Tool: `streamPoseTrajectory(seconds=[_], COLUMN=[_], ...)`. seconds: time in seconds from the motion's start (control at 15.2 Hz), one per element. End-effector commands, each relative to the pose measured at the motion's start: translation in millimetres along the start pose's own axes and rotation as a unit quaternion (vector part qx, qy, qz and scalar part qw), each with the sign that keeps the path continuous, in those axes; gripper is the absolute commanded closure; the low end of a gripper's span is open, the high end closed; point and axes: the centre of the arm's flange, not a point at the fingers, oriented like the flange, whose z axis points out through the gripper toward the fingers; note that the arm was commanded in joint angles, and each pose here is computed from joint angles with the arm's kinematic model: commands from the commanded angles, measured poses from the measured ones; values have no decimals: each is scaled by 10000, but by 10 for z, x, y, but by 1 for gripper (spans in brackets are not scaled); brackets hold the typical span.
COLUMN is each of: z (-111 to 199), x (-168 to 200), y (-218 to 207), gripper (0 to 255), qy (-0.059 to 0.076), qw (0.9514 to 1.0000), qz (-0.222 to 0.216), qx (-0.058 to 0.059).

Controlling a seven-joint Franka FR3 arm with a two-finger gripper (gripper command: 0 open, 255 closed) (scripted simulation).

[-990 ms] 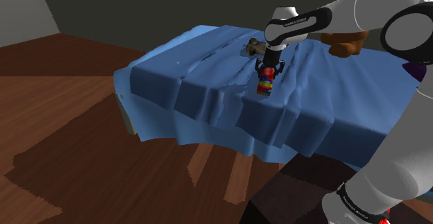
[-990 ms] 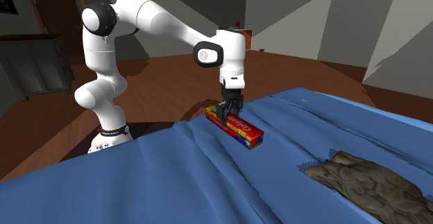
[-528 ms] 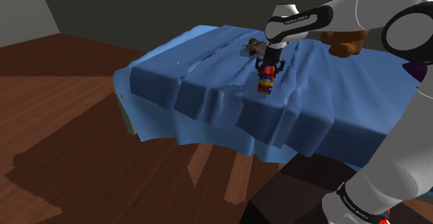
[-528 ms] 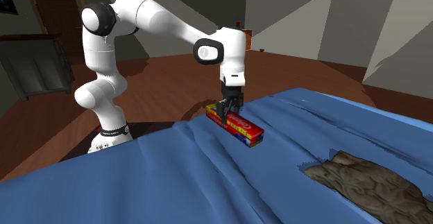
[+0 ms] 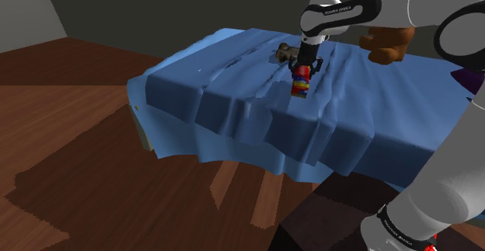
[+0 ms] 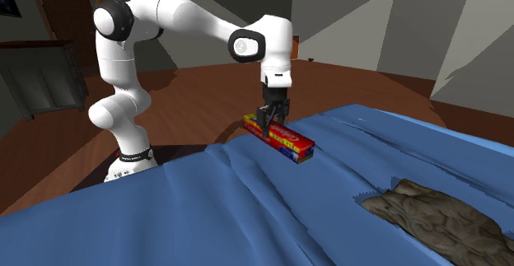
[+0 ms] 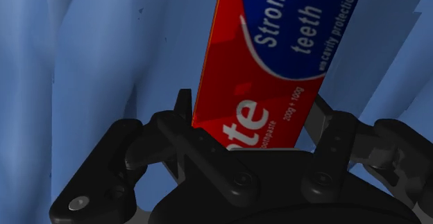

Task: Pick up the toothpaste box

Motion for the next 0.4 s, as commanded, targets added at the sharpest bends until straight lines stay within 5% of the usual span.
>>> streamPoseTrajectory(seconds=[0.0,0.33], z=[-116,-282], x=[3,4], y=[-5,-1], gripper=[255,255], qy=[4,4], qw=[10000,10000], qz=[0,0], qx=[2,2])
